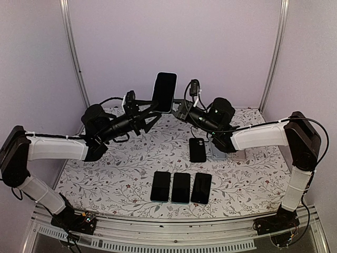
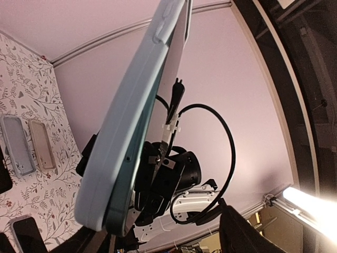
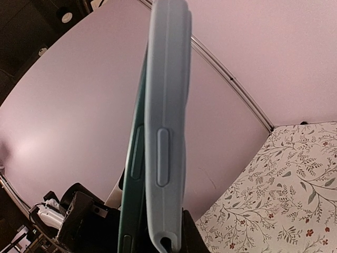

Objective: Take the phone out of the phone case
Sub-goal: Remove the phone case from the phone.

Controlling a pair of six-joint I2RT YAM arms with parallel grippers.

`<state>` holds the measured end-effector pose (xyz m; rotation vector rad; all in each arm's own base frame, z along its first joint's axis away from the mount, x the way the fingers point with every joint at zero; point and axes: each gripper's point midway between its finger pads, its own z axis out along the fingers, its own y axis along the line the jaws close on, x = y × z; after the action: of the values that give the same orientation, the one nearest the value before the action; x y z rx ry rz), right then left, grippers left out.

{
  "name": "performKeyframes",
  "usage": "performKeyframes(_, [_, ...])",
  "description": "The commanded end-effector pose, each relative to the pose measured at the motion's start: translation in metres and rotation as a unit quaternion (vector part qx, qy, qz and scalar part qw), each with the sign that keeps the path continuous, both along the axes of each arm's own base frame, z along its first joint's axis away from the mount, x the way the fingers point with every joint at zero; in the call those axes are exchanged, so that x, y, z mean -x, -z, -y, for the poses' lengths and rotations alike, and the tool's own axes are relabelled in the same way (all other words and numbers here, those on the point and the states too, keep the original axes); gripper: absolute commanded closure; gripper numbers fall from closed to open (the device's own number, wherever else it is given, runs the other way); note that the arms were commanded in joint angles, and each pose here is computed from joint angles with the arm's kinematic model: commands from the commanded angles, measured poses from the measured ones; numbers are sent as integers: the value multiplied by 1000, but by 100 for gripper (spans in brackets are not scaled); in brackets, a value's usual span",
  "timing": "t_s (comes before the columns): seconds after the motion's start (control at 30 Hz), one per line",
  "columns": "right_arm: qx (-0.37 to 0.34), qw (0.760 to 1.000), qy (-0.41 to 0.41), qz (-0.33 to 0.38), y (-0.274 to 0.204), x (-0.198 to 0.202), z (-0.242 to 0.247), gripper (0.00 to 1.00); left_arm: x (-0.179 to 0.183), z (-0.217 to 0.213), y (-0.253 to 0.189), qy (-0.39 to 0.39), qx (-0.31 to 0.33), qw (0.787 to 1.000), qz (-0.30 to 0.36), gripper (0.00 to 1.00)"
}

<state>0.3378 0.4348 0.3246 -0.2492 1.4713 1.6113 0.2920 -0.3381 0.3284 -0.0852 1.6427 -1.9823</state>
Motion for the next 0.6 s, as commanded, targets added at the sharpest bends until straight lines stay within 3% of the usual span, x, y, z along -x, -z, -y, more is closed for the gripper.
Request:
performKeyframes(0.0, [-44,998,-21,50,-41,17,-1,100,-5,-15,-22,-34,30,999,30,33])
performKeyframes(0.57, [-31,997,-56,48,-30,27,-8,100,-7,-23,-24,-44,32,998,35,46])
